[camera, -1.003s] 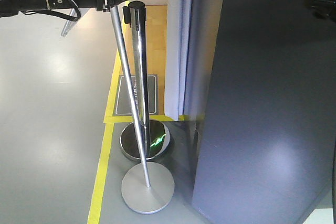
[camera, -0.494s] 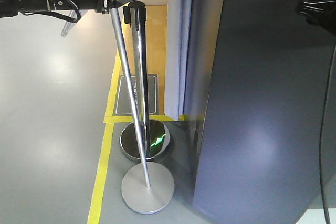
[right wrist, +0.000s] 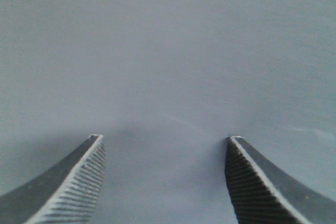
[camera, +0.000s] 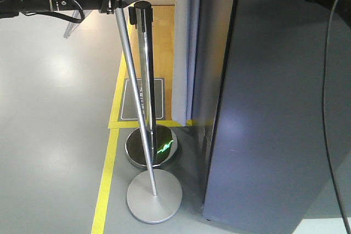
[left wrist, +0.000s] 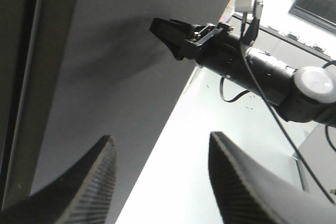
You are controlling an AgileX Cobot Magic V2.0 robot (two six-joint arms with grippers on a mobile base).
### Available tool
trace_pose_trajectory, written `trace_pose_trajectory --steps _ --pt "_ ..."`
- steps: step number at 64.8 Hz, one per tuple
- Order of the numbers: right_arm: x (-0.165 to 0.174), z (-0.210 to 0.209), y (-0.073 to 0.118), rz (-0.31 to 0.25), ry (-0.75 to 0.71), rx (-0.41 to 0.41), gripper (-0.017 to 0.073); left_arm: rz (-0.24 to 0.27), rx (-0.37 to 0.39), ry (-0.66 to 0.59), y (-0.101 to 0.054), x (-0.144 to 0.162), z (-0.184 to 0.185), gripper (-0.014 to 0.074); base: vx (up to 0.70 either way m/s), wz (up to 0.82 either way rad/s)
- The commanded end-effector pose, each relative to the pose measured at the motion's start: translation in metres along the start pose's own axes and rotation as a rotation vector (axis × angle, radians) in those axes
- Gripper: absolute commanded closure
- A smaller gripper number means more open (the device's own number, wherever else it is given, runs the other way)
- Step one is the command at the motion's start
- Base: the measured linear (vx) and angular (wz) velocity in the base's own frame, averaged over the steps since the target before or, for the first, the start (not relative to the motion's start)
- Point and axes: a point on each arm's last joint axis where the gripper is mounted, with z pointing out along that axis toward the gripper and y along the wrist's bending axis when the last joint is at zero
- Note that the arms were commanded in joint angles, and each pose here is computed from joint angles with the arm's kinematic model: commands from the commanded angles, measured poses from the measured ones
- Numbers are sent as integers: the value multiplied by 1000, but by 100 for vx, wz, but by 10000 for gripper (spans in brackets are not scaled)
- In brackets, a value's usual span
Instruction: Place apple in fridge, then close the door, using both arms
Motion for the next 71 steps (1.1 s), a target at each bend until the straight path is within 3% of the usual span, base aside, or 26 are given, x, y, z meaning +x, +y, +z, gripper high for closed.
trace_pose_trajectory --steps 1,14,30,55,71 --pt "-24 2 -6 -23 -82 28 76 28 11 -110 -24 -24 -14 216 0 0" --pt "-18 25 -24 33 -18 18 76 54 -29 -89 -19 -23 -15 216 0 0" --pt "-21 36 -42 41 30 -36 76 58 -58 -101 -17 -24 -16 216 0 0" --pt "-28 39 -41 9 41 -94 76 64 -84 -110 -14 -25 -16 216 0 0" --pt "-43 19 -29 -4 65 -219 97 66 -91 -110 -14 -25 -16 216 0 0"
